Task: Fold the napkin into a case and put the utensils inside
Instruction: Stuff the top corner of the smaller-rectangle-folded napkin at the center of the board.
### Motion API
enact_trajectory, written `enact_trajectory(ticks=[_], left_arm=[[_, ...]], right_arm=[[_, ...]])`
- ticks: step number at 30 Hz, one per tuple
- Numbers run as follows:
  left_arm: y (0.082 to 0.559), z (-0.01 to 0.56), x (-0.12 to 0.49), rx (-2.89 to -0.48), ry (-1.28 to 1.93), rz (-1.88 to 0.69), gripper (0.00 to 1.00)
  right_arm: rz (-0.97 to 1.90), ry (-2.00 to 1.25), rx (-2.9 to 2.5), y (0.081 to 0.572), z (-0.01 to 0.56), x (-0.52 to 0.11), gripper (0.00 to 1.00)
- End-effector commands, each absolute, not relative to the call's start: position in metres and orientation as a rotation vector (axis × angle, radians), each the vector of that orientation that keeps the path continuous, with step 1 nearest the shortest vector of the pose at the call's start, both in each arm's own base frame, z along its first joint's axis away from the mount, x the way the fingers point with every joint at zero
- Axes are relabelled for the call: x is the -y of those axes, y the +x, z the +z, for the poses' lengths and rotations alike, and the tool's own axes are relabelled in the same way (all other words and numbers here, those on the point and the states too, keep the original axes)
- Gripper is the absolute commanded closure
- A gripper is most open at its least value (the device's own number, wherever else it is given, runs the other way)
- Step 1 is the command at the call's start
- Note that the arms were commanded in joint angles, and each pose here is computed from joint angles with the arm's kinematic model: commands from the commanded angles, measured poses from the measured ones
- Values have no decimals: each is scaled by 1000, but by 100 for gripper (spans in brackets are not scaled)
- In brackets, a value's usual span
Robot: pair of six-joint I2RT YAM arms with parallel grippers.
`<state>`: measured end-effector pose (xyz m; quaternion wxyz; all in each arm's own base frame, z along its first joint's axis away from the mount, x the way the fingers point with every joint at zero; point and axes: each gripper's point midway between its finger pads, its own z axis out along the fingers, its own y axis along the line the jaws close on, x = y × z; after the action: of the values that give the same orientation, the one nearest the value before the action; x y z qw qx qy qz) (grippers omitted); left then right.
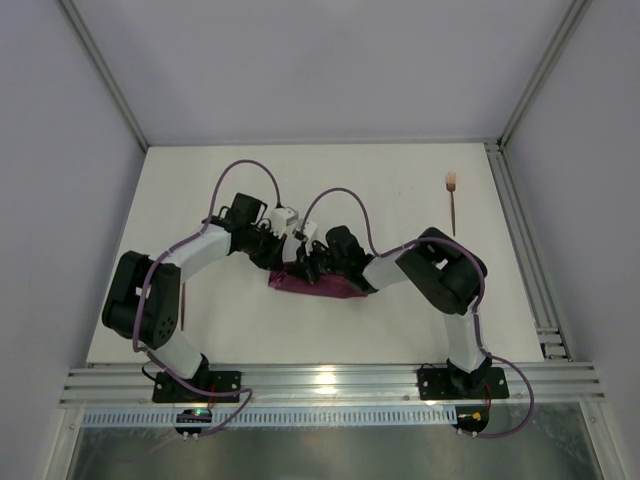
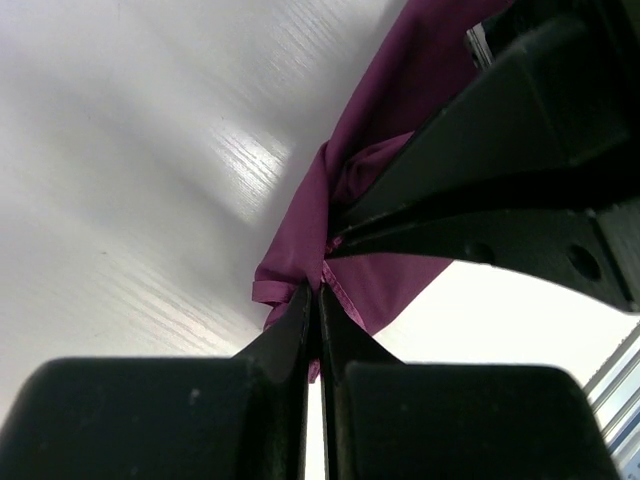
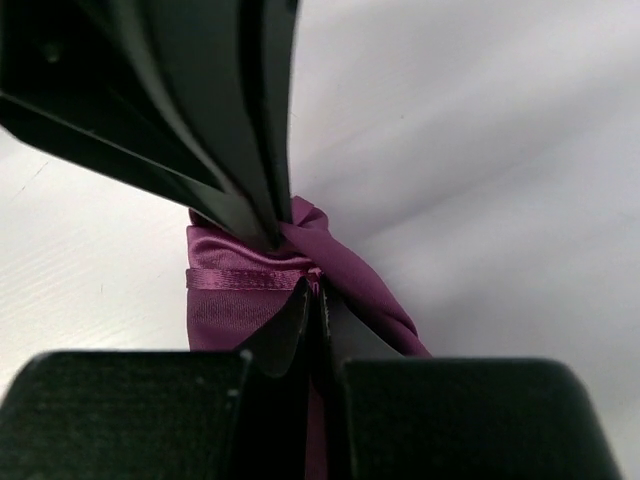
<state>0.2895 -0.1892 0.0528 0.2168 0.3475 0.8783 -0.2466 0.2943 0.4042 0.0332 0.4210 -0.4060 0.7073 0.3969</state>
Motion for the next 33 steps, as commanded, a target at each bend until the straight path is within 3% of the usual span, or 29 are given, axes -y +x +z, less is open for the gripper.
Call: enact_trajectory(ticks=[1, 3, 7, 15, 23, 33], left_arm=[[257, 60, 206, -2378, 1141, -835, 100], [261, 57, 204, -2383, 1138, -794, 100], [265, 48, 200, -2396, 1166, -712, 90], [267, 29, 193, -2445, 1178, -626, 90], [273, 25, 189, -2457, 1168, -569, 91], [284, 38, 200, -2406, 1127, -596, 89]], right_arm=[[930, -823, -1894, 322, 30, -397, 96], [926, -793, -1921, 326, 28, -397, 91], [897, -745, -1950, 328, 28, -391, 79], [800, -734, -1940, 338, 52, -381, 60], [763, -754, -1909, 342, 79, -373, 53], [803, -796, -1966, 340, 59, -376, 58]])
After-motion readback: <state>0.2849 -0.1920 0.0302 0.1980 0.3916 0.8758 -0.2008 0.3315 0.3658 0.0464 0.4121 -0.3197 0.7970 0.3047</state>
